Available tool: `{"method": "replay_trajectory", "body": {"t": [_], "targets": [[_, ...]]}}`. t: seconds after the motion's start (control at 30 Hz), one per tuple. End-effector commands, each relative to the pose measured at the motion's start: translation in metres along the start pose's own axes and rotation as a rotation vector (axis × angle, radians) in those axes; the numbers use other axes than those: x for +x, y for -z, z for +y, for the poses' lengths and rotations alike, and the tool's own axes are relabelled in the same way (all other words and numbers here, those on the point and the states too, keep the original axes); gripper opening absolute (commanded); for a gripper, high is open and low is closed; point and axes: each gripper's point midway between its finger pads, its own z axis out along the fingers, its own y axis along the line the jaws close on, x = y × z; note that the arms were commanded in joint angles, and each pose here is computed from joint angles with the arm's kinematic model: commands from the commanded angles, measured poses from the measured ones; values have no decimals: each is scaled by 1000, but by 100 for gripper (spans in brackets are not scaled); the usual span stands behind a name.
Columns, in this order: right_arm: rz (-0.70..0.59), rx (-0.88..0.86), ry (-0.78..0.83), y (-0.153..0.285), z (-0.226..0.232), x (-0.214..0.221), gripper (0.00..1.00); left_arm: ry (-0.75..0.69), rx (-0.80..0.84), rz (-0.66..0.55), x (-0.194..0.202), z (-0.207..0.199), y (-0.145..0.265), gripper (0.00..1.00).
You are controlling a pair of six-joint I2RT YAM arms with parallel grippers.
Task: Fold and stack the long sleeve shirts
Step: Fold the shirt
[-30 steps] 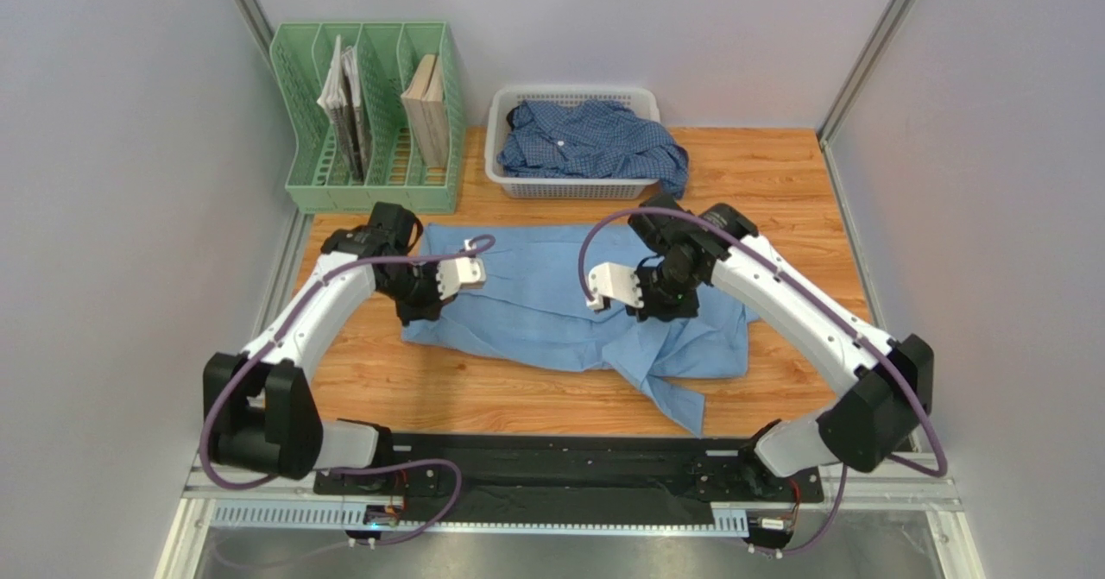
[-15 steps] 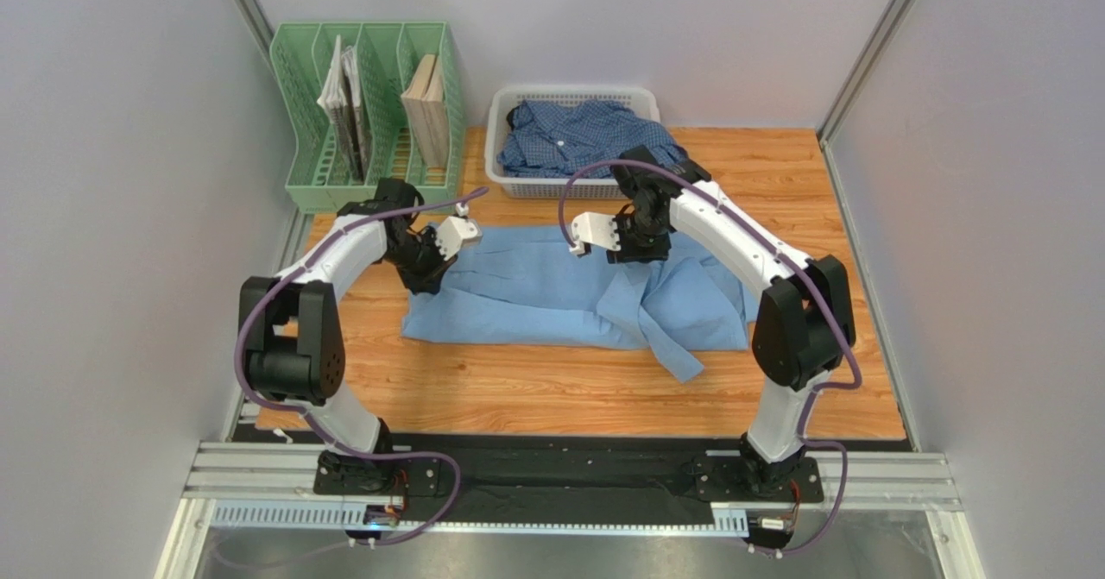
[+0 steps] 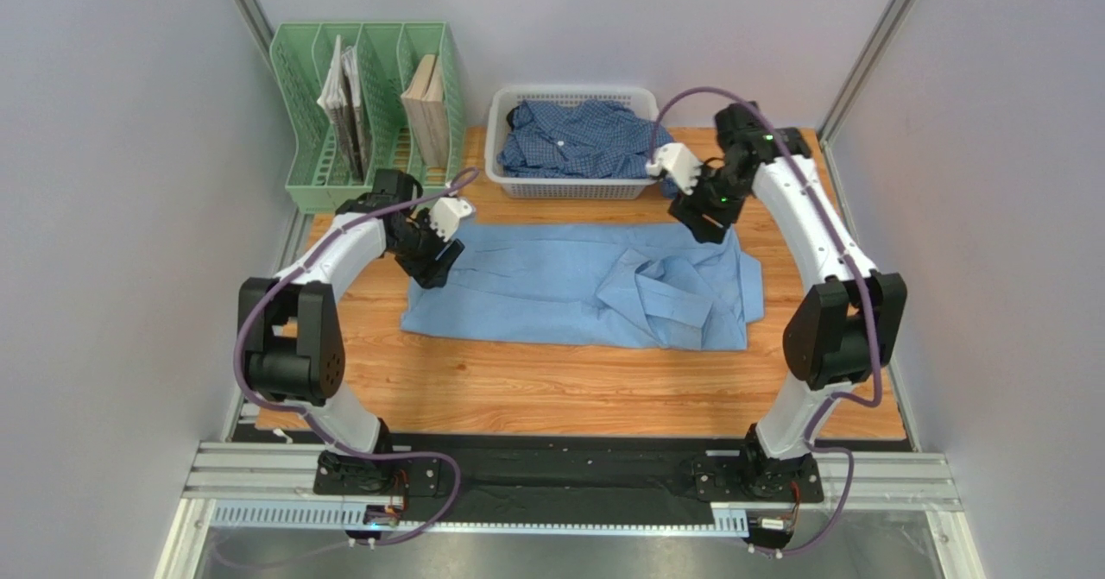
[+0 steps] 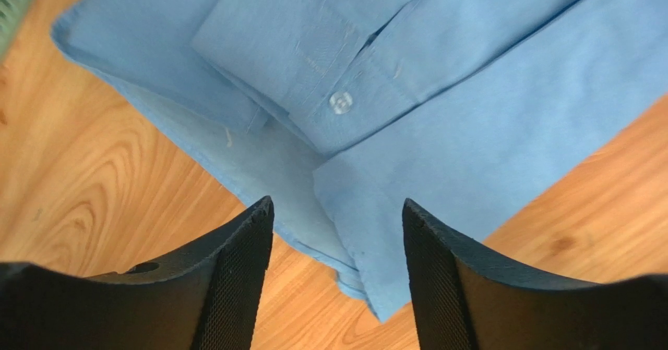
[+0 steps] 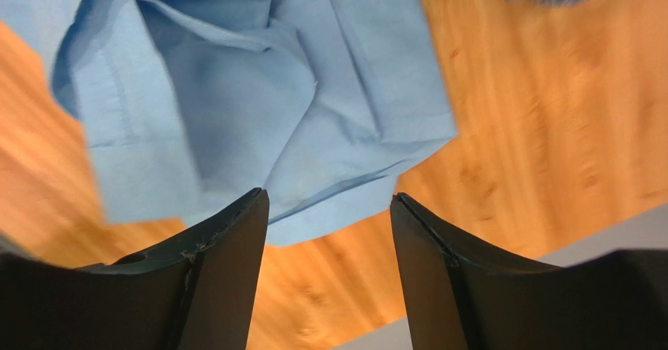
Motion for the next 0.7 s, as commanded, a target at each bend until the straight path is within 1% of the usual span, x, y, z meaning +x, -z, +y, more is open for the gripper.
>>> {"method": "replay_trajectory", "body": {"t": [0.0, 0.1, 0.13, 0.23, 0.3, 0.33, 0.4, 0.43, 0.47, 0.53, 0.6, 0.67], "targets": [[-85, -300, -346, 31, 61, 9, 63, -66, 86, -206, -53, -33, 38, 69], [-106, -401, -446, 34, 88, 3, 68, -65, 162, -231, -66, -55, 45, 71], [-122, -389, -449, 35, 89, -1, 71, -58, 181, -237, -68, -60, 48, 71], [-111, -329, -473, 28, 98, -2, 72, -14, 214, -260, -74, -68, 54, 72], [-101, -321, -470, 20, 111, -6, 72, -3, 225, -278, -77, -72, 59, 72], [-83, -320, -487, 9, 119, -4, 72, 9, 229, -279, -77, -73, 60, 72], [-43, -299, -441, -2, 137, -6, 73, 13, 225, -297, -79, -76, 65, 72], [-58, -272, -440, -10, 137, -12, 80, 23, 230, -299, -78, -78, 66, 72], [-16, -273, -419, -22, 150, -7, 84, 28, 230, -303, -78, -79, 68, 72], [-1, -246, -392, -39, 157, -12, 91, 40, 237, -318, -79, -83, 73, 73], [44, -254, -392, -57, 163, -9, 91, 43, 244, -326, -80, -86, 77, 74], [54, -225, -398, -71, 160, -13, 90, 47, 244, -334, -82, -87, 81, 74]]}}
